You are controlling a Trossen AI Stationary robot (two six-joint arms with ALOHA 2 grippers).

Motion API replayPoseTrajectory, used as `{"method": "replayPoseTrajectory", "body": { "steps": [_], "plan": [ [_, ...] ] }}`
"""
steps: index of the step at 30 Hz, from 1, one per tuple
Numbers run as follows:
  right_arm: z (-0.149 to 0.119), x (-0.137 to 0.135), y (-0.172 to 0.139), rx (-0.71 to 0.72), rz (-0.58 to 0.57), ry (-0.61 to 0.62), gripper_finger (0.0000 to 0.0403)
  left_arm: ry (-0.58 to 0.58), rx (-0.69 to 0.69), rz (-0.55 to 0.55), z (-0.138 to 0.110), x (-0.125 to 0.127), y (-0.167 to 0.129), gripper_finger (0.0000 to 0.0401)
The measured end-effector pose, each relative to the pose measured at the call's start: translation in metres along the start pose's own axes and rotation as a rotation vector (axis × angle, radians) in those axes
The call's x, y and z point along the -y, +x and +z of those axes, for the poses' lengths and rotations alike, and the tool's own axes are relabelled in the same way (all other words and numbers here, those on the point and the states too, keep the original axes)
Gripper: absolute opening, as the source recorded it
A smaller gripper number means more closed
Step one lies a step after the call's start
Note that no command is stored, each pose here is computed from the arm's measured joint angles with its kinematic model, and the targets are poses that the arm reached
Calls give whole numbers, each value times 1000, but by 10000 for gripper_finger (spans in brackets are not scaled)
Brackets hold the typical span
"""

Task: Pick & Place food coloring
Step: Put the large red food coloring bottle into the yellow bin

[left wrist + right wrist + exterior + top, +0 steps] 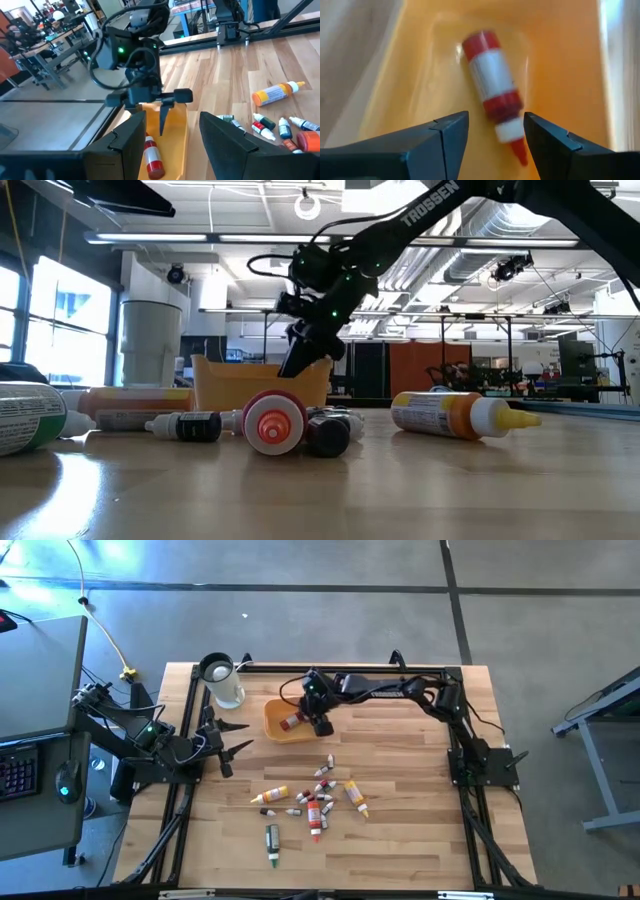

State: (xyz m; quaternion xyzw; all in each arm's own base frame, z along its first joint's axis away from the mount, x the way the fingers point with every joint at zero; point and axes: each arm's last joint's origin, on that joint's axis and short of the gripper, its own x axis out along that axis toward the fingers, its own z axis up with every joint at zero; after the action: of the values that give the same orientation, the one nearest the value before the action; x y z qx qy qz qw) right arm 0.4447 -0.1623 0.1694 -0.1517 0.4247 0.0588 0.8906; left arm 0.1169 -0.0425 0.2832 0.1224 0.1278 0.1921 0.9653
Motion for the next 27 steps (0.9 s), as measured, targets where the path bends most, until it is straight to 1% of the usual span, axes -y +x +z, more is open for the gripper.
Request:
{"method": "replayPoseTrajectory", "body": {
  "steps": [2,6,10,13,16,19,21,24,27],
  "plan": [
    [0,-1,0,-23,-23,-2,186,9,0,3,0,0,0,183],
    [2,-1,-2,-20,-30,-24,186,-12,6,6,1,0,0,183],
    [2,1,-3,-51,-83,-26,186,-87,21,9,3,0,0,183],
    [8,1,-7,-64,-68,-27,184,-140,24,50,4,-2,3,183],
    [28,-3,-15,-63,-101,-57,177,-181,8,116,4,-6,12,183],
    [54,-6,-31,-91,-157,-86,168,-228,-29,205,6,-12,25,183],
    [68,-10,-44,-128,-166,-100,161,-258,-61,260,7,-17,37,183],
    [85,-15,-66,-189,-152,-118,150,-278,-141,259,4,-23,55,183],
    [98,-20,-90,-253,-176,-138,140,-298,-228,229,-2,-28,79,183]
  ]
}}
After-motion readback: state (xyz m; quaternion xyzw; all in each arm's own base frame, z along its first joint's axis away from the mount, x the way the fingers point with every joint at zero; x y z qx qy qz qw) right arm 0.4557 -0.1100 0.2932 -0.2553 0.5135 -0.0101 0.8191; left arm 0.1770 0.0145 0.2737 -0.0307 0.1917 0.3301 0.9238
